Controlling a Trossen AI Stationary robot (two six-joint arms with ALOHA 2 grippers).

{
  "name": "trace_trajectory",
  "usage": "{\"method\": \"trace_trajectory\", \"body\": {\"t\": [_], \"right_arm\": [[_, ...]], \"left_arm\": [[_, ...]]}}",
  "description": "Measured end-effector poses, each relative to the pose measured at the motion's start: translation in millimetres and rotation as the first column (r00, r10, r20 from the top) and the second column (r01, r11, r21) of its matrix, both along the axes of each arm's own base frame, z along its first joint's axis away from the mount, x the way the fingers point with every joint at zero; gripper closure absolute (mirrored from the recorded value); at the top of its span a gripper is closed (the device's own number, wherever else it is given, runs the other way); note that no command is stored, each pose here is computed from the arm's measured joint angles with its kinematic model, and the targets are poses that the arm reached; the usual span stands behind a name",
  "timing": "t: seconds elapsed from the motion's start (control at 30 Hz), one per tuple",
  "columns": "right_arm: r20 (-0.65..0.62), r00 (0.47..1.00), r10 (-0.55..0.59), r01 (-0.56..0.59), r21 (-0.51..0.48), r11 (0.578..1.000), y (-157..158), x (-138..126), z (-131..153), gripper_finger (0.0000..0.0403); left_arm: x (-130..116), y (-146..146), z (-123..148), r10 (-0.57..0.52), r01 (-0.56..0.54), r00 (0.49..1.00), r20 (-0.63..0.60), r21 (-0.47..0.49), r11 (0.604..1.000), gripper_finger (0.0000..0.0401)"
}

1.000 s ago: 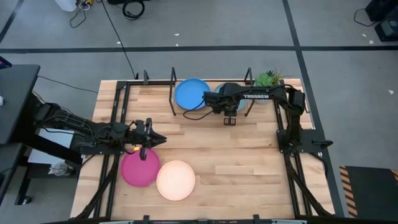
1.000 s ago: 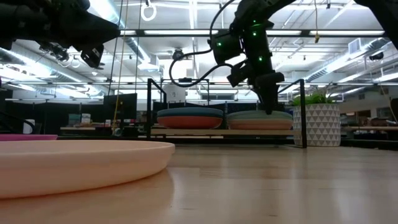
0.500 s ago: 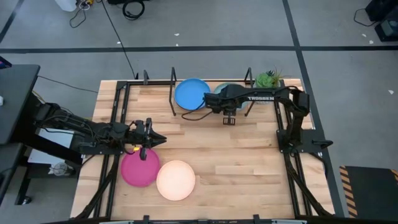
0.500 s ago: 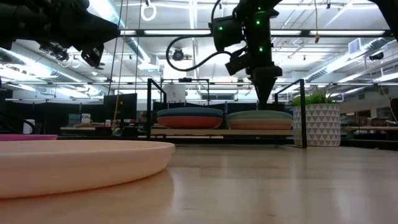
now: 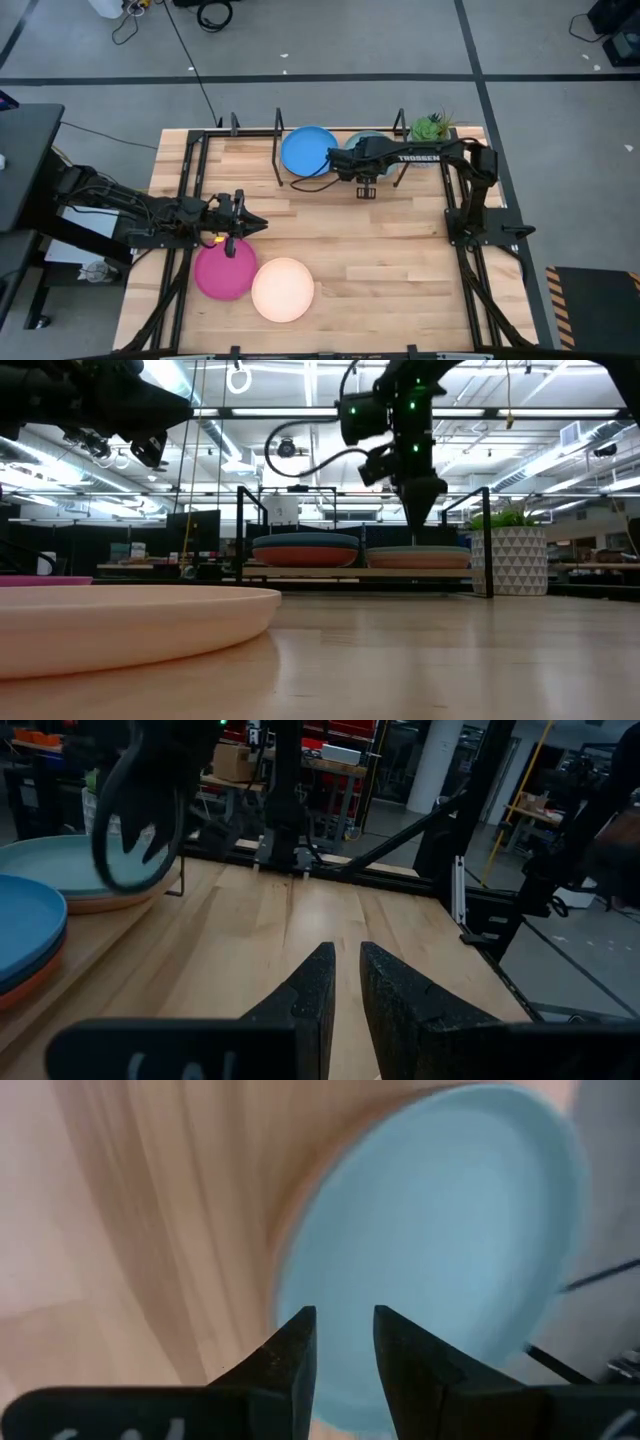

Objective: Place and stack plates onto a shelf
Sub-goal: Stack the light blue plate on the top of the stacked plates on the shelf, then stack the beige plate on the top of the stacked plates on the shelf

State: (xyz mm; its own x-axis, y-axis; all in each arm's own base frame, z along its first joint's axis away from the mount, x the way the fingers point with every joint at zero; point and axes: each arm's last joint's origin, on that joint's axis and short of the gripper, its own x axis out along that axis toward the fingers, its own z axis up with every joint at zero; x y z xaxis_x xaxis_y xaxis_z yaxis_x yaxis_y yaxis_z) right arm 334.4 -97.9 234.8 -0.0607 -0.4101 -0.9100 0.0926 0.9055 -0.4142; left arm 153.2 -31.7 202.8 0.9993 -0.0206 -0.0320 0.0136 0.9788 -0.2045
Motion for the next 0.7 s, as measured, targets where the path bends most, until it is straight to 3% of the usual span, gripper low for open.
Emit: {"method": "trace_trajectory", "body": {"t": [0.13,0.3,0.37,0.57,0.7], "right_arm": [[0.053,0.999,-0.009,0.008,0.023,1.0,11,1,19,0.0295],[0.226,0.974,-0.024,-0.039,0.269,0.962,33,11,27,0.0295],[0.29,0.957,0.004,-0.102,0.321,0.942,46,18,25,0.0295],[0.437,0.877,0.202,-0.348,0.286,0.893,99,36,8,0.0295],[0.494,0.832,0.253,-0.424,0.272,0.864,131,40,2,0.0295]], "left_arm": [[0,0,0,0.0,0.0,1.0,0.0,0.0,1.0,0.0344],[0,0,0,0.0,0.0,1.0,0.0,0.0,1.0,0.0344],[0,0,0,0.0,0.0,1.0,0.001,0.001,1.0,0.0344],[0,0,0,-0.006,0.005,1.0,0.003,0.181,0.983,0.0344],[0,0,0,-0.008,0.007,1.0,0.004,0.251,0.968,0.0344]]}}
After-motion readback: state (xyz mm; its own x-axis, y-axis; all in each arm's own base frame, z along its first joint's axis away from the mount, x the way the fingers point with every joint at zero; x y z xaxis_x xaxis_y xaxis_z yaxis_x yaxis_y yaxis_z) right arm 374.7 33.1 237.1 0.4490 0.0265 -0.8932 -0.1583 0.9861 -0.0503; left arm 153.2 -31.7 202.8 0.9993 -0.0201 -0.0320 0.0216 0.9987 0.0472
